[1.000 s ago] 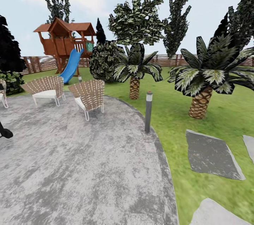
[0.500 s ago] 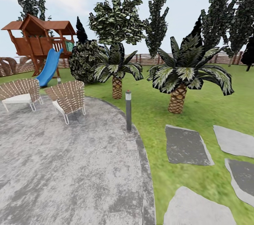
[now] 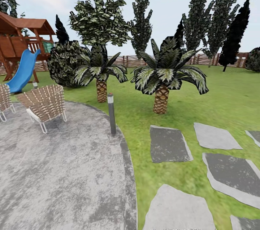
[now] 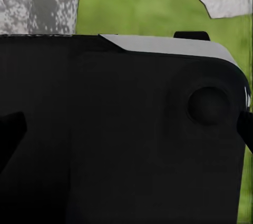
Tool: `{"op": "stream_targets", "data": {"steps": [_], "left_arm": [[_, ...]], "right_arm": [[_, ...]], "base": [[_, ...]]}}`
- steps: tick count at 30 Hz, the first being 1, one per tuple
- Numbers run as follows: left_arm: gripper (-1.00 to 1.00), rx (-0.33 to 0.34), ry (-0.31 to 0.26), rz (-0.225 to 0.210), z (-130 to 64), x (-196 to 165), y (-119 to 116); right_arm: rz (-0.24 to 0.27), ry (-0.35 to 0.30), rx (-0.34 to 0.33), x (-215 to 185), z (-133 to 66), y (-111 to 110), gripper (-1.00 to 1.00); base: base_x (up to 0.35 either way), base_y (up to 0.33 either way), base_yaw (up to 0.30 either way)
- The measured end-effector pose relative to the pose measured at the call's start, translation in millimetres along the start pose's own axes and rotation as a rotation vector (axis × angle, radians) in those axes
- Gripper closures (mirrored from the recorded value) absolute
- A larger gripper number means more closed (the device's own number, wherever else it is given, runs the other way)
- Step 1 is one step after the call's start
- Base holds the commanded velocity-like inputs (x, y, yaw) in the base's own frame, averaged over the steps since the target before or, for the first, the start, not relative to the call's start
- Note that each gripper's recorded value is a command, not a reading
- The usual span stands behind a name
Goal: In the garden, pick up the pesticide atomizer on the floor and spray pesticide onto both trees until each tree trunk is fully covered.
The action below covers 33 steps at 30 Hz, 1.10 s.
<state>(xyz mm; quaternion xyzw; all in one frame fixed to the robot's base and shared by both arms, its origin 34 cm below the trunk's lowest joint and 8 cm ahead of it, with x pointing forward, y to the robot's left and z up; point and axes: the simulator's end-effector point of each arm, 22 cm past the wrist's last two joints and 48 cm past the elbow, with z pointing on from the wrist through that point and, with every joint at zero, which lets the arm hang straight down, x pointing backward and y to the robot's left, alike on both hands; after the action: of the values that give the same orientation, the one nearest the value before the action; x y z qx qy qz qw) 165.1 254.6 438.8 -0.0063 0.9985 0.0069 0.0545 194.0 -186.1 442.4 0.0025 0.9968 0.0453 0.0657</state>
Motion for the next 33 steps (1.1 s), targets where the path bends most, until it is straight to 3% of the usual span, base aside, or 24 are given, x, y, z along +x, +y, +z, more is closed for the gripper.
{"op": "stream_targets", "data": {"steps": [10, 33], "left_arm": [[-1.0, 0.0, 0.0, -0.001, 0.0, 0.3, -0.3], [-1.0, -0.003, 0.0, -0.001, 0.0, 0.3, 1.5]], "right_arm": [[-0.001, 0.0, 0.0, 0.0, 0.0, 0.1, -1.0], [-0.005, -0.007, 0.002, -2.0, 0.0, -2.2, -1.0]], "base": [[0.0, -0.269, -0.226], [0.0, -0.27, -0.006]]}}
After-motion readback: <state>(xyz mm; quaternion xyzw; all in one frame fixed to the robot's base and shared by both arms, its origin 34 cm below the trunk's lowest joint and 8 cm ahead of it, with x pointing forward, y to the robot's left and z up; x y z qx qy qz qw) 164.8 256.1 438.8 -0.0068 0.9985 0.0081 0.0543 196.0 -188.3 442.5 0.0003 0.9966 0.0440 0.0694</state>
